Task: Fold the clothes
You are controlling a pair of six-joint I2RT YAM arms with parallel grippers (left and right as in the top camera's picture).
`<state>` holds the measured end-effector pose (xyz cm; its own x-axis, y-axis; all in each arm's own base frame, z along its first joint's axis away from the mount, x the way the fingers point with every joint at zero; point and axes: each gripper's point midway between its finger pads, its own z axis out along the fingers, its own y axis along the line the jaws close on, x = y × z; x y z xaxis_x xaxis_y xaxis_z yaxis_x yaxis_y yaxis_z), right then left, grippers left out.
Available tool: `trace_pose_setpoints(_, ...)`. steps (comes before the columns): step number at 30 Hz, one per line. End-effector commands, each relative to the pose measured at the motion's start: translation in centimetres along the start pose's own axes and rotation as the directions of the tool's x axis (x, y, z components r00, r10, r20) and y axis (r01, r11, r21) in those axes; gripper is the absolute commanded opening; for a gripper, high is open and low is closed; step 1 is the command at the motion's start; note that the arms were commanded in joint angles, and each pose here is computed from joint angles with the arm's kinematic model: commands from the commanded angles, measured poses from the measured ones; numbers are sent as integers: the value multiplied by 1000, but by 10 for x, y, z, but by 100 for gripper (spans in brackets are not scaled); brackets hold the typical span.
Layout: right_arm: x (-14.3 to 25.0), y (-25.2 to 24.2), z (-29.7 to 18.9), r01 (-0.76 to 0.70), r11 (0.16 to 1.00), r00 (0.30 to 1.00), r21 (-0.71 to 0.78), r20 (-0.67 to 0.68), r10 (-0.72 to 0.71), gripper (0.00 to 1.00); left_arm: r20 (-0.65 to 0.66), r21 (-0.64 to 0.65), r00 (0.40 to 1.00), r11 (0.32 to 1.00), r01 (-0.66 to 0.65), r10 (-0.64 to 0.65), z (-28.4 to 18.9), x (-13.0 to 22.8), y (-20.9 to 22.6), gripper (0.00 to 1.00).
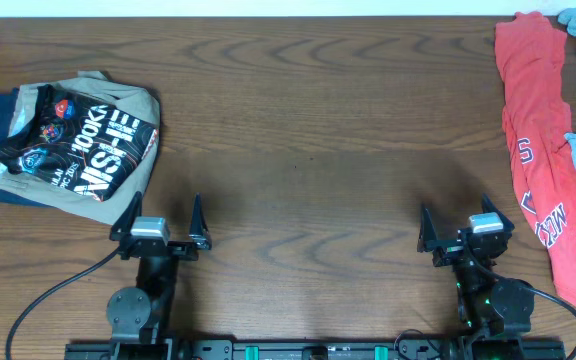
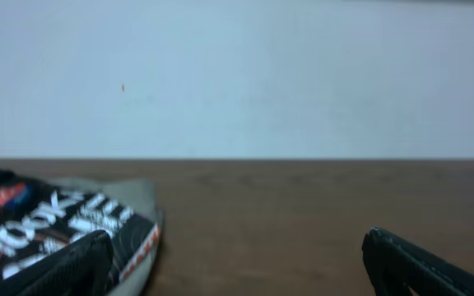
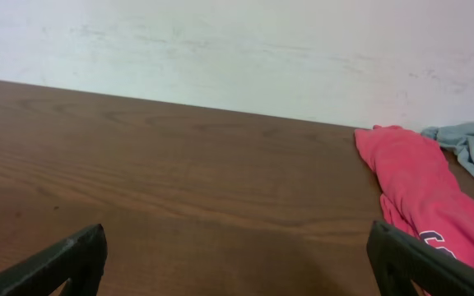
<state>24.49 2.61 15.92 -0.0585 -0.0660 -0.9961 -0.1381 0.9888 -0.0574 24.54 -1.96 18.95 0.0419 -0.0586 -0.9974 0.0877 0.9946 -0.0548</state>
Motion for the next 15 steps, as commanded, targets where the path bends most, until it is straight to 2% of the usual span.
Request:
trace_pose_setpoints(1, 1, 0, 0, 16, 1000, 1000, 0, 0, -16, 99, -5, -13, 999, 999, -39, 39, 0, 5, 3, 98)
trace_pose_setpoints(3, 1, 0, 0, 16, 1000, 1000, 0, 0, -16, 99, -46, -14, 998, 999, -44, 43, 0, 15, 4, 98)
trace_pose_setpoints(6, 1, 0, 0, 16, 1000, 1000, 0, 0, -16, 99, -189, -18, 982, 1000, -24, 20, -4, 50, 5, 98)
trace_pose_setpoints(15, 1, 0, 0, 16, 1000, 1000, 0, 0, -16, 99, -194, -18, 981, 1000, -12, 9, -5, 51, 5, 98)
